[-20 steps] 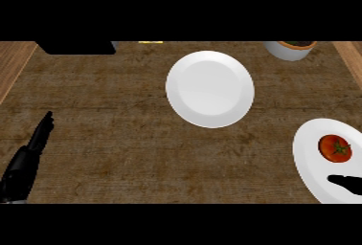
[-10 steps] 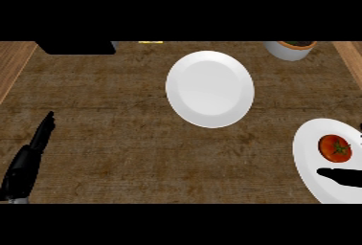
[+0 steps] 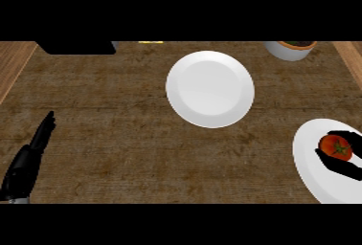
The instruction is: Pick the tomato from the plate and place it in the plate
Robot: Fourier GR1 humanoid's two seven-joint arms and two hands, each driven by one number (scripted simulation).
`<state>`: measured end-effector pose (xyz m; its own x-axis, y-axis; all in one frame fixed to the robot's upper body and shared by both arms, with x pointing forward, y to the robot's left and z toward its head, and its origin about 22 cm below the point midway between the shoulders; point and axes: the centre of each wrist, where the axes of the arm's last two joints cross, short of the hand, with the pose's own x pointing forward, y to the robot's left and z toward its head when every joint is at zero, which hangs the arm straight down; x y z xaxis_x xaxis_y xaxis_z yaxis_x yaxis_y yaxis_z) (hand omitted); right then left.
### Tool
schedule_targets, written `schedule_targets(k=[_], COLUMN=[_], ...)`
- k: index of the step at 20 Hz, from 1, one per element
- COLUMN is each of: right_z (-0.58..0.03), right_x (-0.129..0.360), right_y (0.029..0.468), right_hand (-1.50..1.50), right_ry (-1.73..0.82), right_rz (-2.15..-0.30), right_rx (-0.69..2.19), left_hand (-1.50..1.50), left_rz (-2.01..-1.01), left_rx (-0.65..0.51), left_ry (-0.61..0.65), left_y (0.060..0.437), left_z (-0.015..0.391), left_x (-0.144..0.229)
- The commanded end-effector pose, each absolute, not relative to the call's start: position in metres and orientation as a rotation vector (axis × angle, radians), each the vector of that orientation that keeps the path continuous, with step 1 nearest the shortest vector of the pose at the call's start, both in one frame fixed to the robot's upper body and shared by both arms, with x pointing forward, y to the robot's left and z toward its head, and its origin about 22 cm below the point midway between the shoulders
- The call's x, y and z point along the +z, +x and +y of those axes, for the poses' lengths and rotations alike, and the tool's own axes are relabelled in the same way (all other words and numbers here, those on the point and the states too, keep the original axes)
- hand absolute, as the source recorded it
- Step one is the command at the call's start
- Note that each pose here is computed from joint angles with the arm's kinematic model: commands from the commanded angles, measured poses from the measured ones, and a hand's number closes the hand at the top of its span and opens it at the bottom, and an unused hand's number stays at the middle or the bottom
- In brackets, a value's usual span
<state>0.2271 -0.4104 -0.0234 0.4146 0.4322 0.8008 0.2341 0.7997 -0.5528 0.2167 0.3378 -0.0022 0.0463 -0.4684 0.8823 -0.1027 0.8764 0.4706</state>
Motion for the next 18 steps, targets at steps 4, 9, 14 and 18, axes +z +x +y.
schedule_targets(k=[4, 9, 14, 18], right_z=[-0.404, -0.435, -0.455, -0.455], right_x=[-0.022, 0.060, 0.097, 0.115], right_y=[0.231, 0.295, 0.320, 0.345], right_hand=[1.50, 1.50, 1.50, 1.50], right_ry=[-0.708, -0.806, -0.865, -0.964], right_rz=[-1.186, -1.131, -1.113, -1.258], right_rx=[0.142, 0.828, 1.045, 1.010], left_hand=[0.00, 0.00, 0.00, 0.00], left_rz=[-1.505, -1.584, -1.599, -1.585], left_rx=[-0.282, -0.373, -0.390, -0.384], left_ry=[0.472, 0.394, 0.371, 0.387], left_y=[0.211, 0.236, 0.244, 0.235], left_z=[0.329, 0.311, 0.306, 0.310], left_x=[0.019, 0.011, 0.013, 0.003])
